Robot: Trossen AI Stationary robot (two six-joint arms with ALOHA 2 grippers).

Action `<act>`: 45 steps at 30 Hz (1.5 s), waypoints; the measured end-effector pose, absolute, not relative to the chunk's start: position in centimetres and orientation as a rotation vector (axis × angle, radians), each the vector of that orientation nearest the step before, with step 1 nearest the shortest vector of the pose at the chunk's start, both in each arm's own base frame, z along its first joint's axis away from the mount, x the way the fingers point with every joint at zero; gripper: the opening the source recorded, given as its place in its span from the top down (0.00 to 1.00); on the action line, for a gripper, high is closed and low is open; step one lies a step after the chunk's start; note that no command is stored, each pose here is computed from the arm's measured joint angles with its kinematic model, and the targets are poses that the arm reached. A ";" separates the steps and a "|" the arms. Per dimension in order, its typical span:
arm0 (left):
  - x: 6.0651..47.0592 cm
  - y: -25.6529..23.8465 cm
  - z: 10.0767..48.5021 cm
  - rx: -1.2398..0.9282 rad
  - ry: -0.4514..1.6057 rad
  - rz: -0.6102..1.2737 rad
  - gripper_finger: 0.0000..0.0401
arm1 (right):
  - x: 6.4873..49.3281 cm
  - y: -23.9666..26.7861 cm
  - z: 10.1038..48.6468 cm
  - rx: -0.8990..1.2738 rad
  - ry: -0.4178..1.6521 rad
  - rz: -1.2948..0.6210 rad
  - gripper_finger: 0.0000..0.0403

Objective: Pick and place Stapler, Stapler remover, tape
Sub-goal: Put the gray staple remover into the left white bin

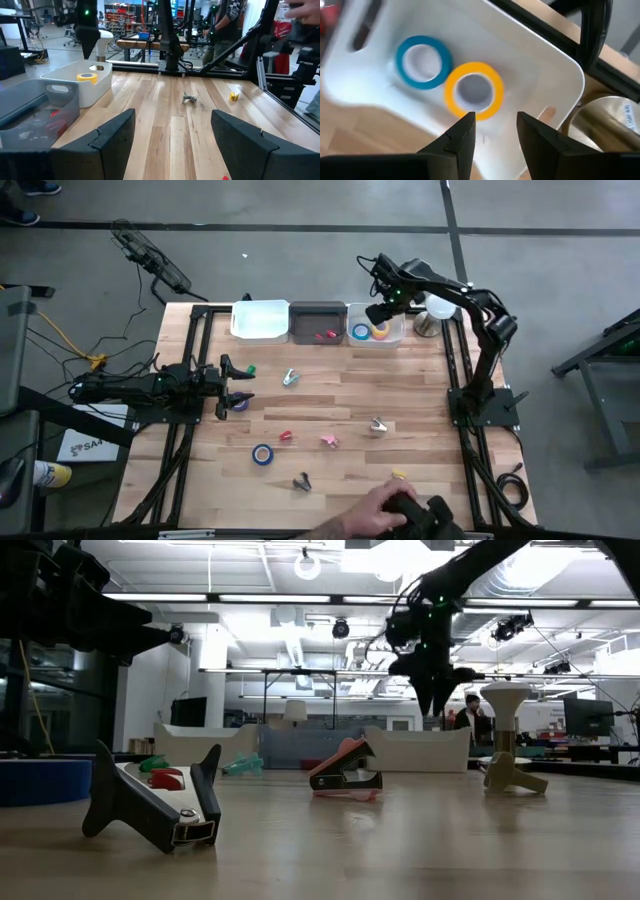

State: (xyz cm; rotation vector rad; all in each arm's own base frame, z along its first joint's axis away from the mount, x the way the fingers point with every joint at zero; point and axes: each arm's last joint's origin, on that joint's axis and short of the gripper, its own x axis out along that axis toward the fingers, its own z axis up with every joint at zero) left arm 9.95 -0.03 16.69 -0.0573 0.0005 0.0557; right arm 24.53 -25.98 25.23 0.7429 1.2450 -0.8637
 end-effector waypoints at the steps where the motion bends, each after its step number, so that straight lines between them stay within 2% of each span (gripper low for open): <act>1: 10.0 0.0 16.7 -0.057 0.001 0.056 0.35 | 24.5 -25.6 25.7 0.722 1.242 -0.847 0.66; 9: 10.0 0.0 16.7 -0.057 0.001 0.056 0.35 | 24.7 -21.4 28.3 0.562 1.254 -0.655 0.66; 16: 10.0 0.0 16.7 -0.057 0.001 0.056 0.35 | 23.0 -15.6 27.5 0.450 1.204 -0.555 0.66; 25: 10.0 0.0 16.7 -0.057 0.000 0.056 0.35 | 19.9 -8.7 25.8 0.408 1.132 -0.422 0.65; 37: 10.0 0.0 16.7 -0.057 0.000 0.056 0.35 | 19.4 -3.1 21.1 0.336 1.088 -0.196 0.41; 45: 10.0 0.0 16.7 -0.057 0.001 0.056 0.35 | 19.6 0.4 18.3 0.248 1.013 -0.058 0.38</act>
